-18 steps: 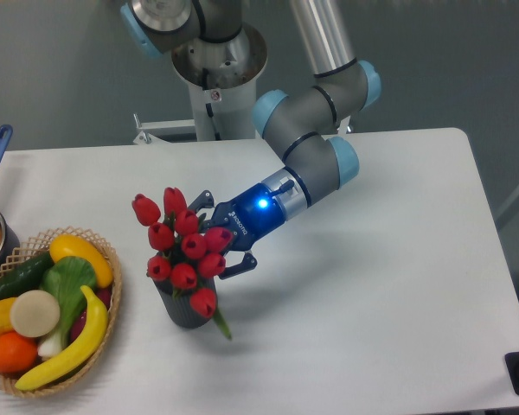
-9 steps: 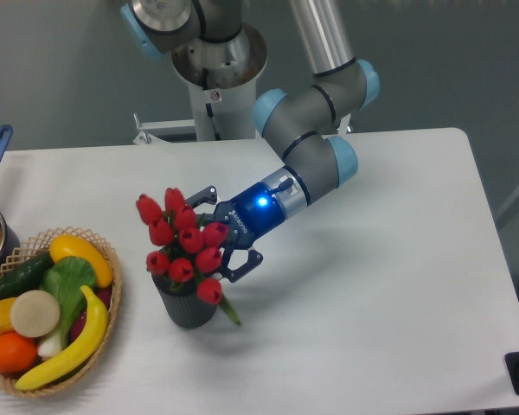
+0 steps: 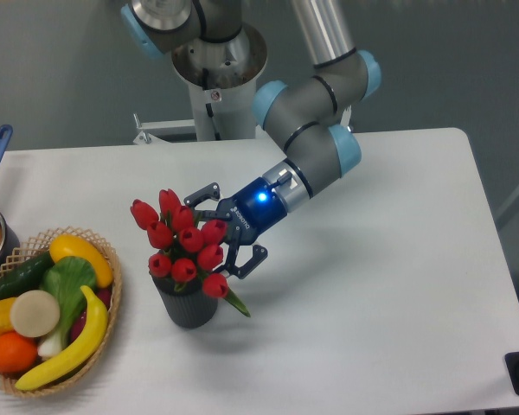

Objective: Insert the flowers into the vase
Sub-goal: 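Open the gripper and pull it away from the tulips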

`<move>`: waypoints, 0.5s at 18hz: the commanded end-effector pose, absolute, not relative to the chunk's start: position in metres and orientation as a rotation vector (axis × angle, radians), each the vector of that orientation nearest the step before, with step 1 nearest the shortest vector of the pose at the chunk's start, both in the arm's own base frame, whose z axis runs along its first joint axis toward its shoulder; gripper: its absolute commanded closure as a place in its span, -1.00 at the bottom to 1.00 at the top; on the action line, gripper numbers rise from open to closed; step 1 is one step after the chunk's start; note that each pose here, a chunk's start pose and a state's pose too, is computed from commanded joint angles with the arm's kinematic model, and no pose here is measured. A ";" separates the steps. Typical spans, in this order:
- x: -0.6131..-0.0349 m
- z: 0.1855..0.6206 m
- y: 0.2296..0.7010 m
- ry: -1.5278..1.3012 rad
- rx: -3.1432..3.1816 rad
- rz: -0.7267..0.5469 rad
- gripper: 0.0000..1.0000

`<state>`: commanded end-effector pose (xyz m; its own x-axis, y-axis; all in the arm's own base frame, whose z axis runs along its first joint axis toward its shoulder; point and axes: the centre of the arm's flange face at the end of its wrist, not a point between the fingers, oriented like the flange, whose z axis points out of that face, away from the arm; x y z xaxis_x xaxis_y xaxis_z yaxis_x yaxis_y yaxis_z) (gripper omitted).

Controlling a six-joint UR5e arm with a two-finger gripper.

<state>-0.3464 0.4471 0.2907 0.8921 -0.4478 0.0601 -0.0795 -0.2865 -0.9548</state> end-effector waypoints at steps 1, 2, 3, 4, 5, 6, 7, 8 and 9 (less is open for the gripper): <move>-0.350 0.297 0.447 0.413 -1.868 -0.347 -1.00; -0.354 0.305 0.448 0.433 -1.890 -0.316 -1.00; -0.359 0.314 0.449 0.450 -1.907 -0.285 -1.00; -0.359 0.323 0.448 0.463 -1.915 -0.263 -1.00; -0.363 0.334 0.446 0.470 -1.915 -0.234 -1.00; -0.376 0.346 0.436 0.464 -1.919 -0.188 -1.00; -0.388 0.359 0.426 0.456 -1.929 -0.142 -1.00; -0.394 0.370 0.419 0.462 -1.955 -0.094 -1.00; -0.399 0.381 0.412 0.470 -2.003 -0.038 -1.00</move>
<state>-0.3988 0.4117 0.3805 0.9229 -0.3425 -0.1757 -0.3100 -0.3910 -0.8666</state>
